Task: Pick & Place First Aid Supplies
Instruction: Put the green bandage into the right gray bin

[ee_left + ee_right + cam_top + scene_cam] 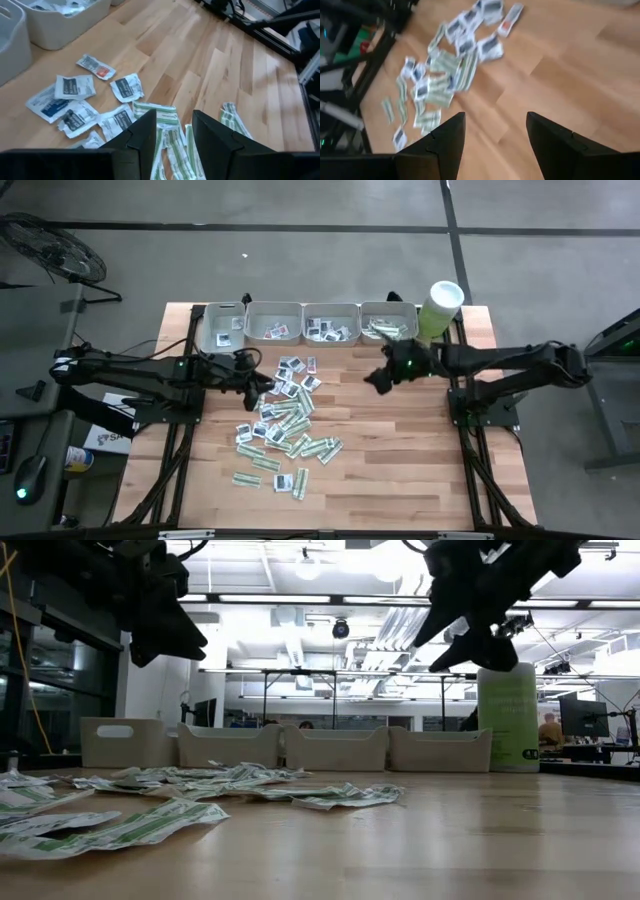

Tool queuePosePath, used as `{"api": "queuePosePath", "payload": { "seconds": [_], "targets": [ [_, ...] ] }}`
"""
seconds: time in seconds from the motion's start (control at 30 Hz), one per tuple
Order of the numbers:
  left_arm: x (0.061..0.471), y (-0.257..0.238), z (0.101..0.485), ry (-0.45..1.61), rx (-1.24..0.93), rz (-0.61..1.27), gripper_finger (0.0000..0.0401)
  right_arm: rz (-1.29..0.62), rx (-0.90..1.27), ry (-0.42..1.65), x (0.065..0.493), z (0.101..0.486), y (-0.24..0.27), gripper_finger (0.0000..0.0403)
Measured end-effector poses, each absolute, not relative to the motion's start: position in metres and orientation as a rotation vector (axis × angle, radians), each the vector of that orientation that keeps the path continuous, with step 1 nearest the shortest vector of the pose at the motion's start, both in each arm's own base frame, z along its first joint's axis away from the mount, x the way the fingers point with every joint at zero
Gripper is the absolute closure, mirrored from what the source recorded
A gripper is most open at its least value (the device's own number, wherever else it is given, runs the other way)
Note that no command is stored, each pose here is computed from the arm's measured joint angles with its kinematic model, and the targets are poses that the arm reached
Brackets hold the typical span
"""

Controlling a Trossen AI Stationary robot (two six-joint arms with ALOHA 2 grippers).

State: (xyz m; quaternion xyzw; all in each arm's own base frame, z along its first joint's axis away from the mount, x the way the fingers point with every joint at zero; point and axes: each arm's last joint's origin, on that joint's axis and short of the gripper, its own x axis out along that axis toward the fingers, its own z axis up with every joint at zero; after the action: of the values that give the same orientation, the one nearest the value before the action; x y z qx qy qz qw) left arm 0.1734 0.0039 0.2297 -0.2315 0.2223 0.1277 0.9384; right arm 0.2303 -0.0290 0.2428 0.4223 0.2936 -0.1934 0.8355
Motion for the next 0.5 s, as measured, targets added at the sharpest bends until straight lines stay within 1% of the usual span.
{"api": "queuePosePath", "payload": {
  "seconds": [0.23, 0.5],
  "targets": [
    [0.174, 0.003, 0.229, 0.469, -0.463, 0.216, 0.0275, -0.313, 0.888, 0.759, 0.254, 0.216, 0.01, 0.0199],
    [0.172, 0.001, 0.226, 0.516, -0.472, 0.184, 0.0275, -0.208, 0.875, 0.787, 0.291, 0.173, 0.043, 0.0199]
  ]
}}
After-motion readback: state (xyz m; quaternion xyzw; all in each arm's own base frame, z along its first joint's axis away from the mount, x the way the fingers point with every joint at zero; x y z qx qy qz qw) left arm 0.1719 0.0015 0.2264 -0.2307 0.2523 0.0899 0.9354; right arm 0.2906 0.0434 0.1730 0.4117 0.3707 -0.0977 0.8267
